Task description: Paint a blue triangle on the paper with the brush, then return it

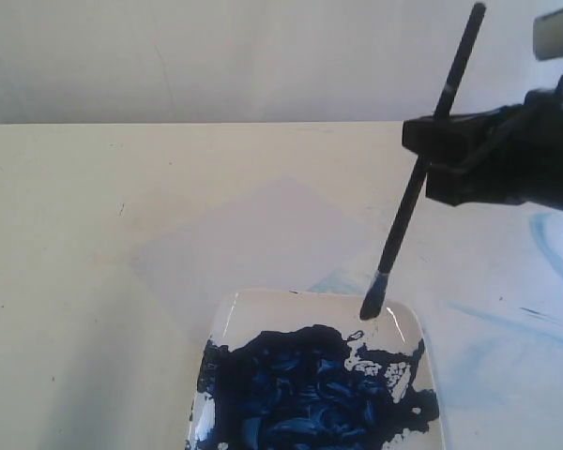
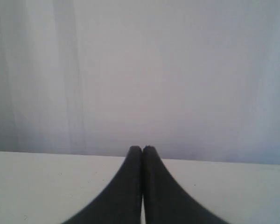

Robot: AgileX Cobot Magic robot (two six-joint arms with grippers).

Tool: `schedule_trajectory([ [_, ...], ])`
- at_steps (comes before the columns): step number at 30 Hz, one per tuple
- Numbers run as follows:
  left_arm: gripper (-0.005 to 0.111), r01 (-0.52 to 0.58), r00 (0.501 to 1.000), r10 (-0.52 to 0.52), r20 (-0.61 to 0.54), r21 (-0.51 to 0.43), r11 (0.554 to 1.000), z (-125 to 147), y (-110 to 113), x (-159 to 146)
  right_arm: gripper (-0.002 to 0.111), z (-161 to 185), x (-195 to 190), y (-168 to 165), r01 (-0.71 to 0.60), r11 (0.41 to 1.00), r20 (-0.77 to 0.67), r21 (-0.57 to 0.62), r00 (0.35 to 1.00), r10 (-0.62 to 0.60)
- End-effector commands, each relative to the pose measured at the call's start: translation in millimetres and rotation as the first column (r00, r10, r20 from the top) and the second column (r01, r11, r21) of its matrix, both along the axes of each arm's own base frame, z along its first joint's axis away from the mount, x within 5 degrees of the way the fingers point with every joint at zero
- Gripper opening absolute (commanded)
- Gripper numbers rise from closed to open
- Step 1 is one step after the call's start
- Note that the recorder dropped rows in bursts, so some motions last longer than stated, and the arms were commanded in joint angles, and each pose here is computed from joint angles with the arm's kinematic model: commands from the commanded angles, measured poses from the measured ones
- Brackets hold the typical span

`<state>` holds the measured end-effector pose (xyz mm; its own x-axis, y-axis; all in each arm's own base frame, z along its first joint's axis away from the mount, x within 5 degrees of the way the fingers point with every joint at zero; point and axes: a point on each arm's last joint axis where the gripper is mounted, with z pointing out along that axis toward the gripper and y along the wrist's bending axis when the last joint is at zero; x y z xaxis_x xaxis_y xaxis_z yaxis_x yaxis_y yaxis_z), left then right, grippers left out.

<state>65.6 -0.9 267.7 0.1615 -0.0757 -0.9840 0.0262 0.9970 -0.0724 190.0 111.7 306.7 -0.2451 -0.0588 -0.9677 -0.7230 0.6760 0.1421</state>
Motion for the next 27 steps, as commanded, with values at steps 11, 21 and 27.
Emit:
schedule_trajectory([
  [11,0.000,0.351,0.586,-0.118,-0.802,0.120,0.929,30,-34,160,0.000,27,0,1,-0.007,0.999,0.068,0.046,0.998,0.004],
  [21,0.000,0.752,0.078,-0.624,-0.778,-0.366,0.549,-26,-92,256,0.000,28,0,2,-0.011,0.997,0.041,0.077,0.999,0.008],
  [27,0.000,0.734,0.022,-0.665,-0.747,-0.439,0.518,-62,-99,278,0.000,27,4,1,0.013,0.999,0.051,0.052,0.999,-0.015],
])
